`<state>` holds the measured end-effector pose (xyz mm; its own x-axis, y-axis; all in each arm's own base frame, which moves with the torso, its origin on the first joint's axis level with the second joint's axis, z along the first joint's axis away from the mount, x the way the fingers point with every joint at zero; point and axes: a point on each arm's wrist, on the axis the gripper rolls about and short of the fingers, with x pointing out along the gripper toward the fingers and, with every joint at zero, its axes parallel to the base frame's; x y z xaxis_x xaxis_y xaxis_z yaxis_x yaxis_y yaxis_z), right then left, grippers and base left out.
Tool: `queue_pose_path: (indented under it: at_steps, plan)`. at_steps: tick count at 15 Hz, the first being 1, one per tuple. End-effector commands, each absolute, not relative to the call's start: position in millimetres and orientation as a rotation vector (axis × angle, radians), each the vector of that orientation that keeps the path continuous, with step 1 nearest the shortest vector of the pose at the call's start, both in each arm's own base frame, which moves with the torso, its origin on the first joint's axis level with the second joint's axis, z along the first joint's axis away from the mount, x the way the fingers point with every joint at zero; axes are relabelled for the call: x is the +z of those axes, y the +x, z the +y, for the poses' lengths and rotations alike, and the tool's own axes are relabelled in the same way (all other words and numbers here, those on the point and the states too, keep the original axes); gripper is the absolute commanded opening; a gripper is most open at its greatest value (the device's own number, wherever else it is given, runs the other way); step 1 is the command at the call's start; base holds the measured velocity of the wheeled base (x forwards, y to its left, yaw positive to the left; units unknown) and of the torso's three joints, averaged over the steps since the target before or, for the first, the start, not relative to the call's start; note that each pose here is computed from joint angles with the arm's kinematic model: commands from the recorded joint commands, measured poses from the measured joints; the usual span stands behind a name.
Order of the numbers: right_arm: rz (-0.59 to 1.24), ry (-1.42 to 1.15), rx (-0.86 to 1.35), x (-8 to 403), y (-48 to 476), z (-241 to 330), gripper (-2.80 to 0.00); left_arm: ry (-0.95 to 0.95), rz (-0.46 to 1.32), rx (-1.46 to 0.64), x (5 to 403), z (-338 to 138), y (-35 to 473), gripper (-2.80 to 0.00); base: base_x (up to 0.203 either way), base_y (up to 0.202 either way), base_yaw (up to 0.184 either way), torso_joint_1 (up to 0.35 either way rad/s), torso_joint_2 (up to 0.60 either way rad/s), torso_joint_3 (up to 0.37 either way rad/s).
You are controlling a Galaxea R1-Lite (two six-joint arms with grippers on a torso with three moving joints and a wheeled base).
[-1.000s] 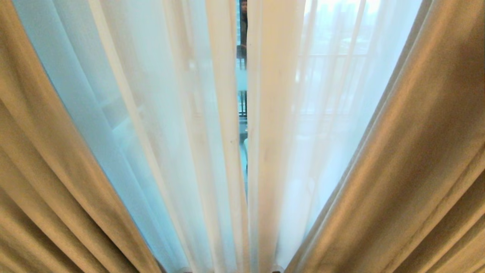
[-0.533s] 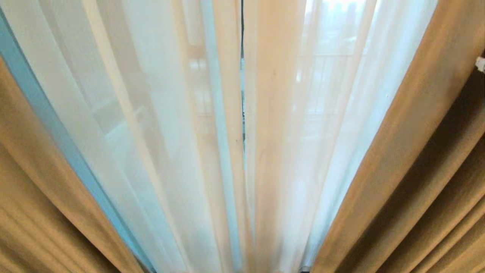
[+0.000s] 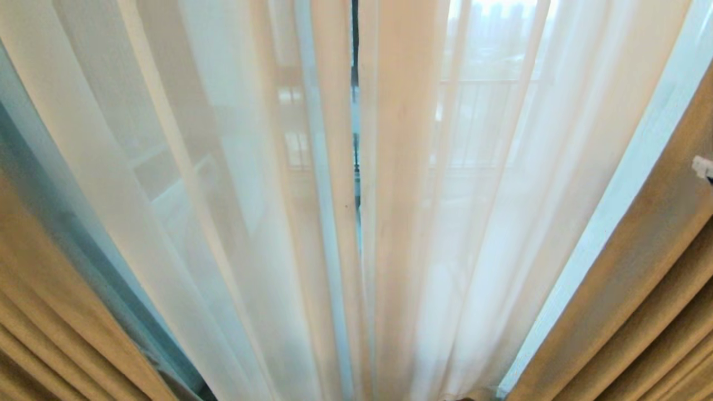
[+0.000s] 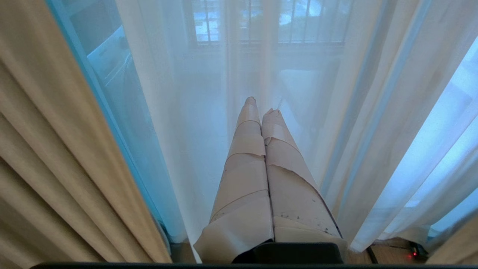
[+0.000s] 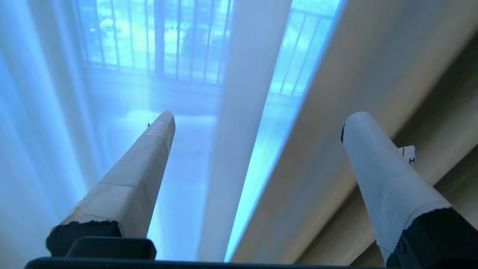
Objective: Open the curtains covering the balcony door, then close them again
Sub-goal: Pull the outer curtains open on both sides
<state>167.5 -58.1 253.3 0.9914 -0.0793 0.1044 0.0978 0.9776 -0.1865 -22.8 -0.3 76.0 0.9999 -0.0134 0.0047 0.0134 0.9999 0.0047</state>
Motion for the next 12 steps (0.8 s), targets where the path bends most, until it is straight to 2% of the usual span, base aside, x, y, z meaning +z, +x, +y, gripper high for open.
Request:
queue_pose_path:
  at_steps: [1, 7, 8, 12]
  plan:
    - [-0.074, -0.191, -0.078, 238, 150, -51, 0.0, 0.005, -0.006, -0.014, 76, 0, -23, -2.8, 0.0, 0.0, 0.0, 0.0, 0.0, 0.0]
    - [0.026, -0.174, 0.104, 190, 107, -19, 0.0, 0.005, -0.006, -0.014, 76, 0, -23, -2.8, 0.0, 0.0, 0.0, 0.0, 0.0, 0.0]
    - [0.047, -0.167, 0.138, 180, 99, -13, -2.8, 0.005, -0.005, -0.014, 76, 0, -23, -2.8, 0.0, 0.0, 0.0, 0.0, 0.0, 0.0]
    - [0.106, -0.149, 0.198, 149, 75, -4, -2.8, 0.005, -0.006, -0.014, 76, 0, -23, -2.8, 0.0, 0.0, 0.0, 0.0, 0.0, 0.0]
